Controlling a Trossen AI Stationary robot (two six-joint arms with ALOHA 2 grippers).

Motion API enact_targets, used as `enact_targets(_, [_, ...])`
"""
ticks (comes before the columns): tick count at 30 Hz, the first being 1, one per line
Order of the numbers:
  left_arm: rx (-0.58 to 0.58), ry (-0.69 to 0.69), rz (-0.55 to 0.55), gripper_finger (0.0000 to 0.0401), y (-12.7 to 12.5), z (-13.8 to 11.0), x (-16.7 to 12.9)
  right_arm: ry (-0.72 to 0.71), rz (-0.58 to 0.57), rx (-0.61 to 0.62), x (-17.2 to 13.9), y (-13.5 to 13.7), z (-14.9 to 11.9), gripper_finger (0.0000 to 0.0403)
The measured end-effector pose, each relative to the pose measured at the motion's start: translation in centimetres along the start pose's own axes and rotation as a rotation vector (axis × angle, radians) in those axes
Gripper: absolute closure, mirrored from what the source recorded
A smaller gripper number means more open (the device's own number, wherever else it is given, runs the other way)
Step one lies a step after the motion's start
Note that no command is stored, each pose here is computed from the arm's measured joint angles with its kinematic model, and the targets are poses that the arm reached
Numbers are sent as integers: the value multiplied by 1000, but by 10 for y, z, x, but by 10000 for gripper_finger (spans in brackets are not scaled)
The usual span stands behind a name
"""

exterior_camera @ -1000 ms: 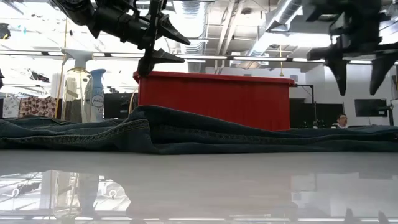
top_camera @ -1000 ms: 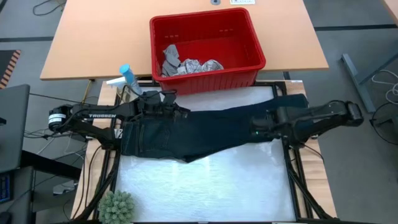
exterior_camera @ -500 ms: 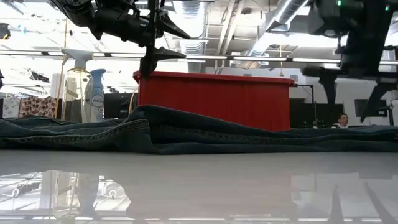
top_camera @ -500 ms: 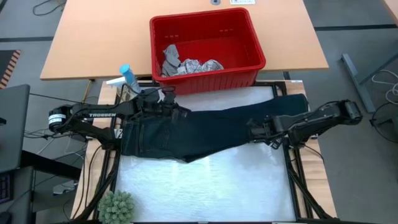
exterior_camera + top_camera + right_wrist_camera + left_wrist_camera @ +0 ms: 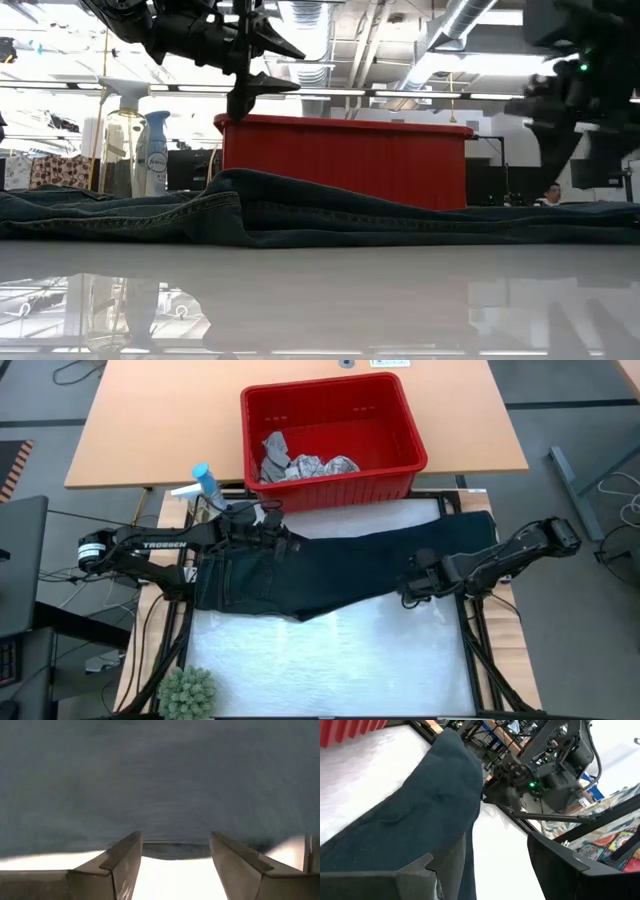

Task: Fold Laundry from Bin
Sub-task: Fold the blue jeans

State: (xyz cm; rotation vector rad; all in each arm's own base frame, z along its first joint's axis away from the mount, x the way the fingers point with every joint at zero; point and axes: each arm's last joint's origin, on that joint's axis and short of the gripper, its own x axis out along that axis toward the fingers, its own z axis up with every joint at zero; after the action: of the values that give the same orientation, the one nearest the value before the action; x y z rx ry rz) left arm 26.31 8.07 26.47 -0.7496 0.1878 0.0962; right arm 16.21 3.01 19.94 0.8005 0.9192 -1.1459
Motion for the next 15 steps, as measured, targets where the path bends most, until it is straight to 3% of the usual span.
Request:
enact_targets(3, [7,-8,11,198,0,0,0,5,-20,-275,2,1,3,143])
enact_targets(6, [11,-13,19,198,1,0,0,85,-69,-459,9,2,4,143])
enact_targets(15, [-2,10,38,198,2,-2,0,331,-354,-710,44,7,-3,143])
